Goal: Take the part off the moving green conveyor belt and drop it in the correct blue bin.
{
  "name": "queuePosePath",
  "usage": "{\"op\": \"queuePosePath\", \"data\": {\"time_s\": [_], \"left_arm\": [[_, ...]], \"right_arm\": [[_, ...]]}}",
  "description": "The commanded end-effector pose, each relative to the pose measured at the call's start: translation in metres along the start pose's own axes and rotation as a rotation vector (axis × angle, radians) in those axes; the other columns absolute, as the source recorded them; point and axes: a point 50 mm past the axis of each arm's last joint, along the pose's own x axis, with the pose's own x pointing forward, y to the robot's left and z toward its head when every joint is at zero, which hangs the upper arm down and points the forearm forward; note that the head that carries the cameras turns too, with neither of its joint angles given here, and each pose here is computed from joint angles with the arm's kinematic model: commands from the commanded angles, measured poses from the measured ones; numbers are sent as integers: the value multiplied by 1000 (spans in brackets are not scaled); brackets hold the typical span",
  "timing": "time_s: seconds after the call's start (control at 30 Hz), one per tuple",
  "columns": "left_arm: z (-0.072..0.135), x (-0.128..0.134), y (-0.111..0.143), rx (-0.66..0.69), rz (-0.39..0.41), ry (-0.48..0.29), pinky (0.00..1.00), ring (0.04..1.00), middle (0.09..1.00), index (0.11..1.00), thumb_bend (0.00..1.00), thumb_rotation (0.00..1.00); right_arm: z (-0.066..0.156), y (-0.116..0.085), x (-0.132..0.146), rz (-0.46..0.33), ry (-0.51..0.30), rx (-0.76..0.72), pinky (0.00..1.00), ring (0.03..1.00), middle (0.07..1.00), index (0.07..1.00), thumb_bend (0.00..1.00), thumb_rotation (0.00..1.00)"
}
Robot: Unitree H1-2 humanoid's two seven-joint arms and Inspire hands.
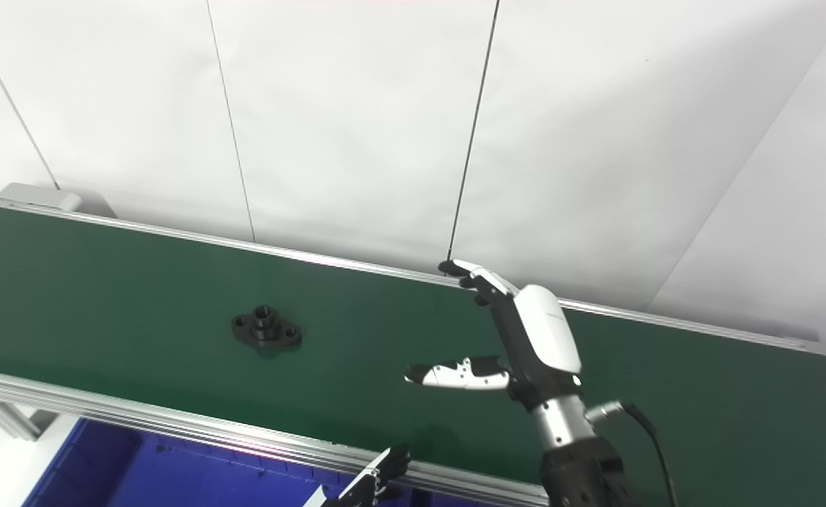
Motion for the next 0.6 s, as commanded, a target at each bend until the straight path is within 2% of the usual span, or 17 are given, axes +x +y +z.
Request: {"op": "queuePosePath", "data": {"time_s": [0.0, 0.1, 0.2, 0.33, 0.4, 0.57], "left_arm": [[15, 14, -13, -2, -11, -92, 910, 967, 968, 977, 880, 796], [18, 14, -14, 21, -14, -97, 898, 962, 966, 977, 876, 806], [19, 15, -16, 25, -18, -102, 909, 965, 972, 980, 882, 808], [21, 16, -20, 31, -30, -108, 921, 973, 977, 983, 875, 814], [21, 17, -23, 37, -35, -108, 917, 971, 976, 982, 873, 818], [24, 19, -31, 75, -43, -113, 881, 958, 966, 968, 886, 823]], "right_arm": [[13, -9, 22, -23, -35, -36, 609, 740, 788, 801, 974, 567], [16, -7, 34, -1, -34, -62, 620, 745, 793, 805, 964, 578], [19, 2, 52, 28, -50, -116, 589, 717, 788, 801, 956, 592], [26, 15, 71, 75, -50, -182, 630, 763, 810, 804, 981, 614], [28, 20, 77, 90, -49, -206, 618, 770, 813, 802, 992, 612], [32, 44, 97, 126, -55, -299, 600, 741, 798, 783, 1000, 639]]}}
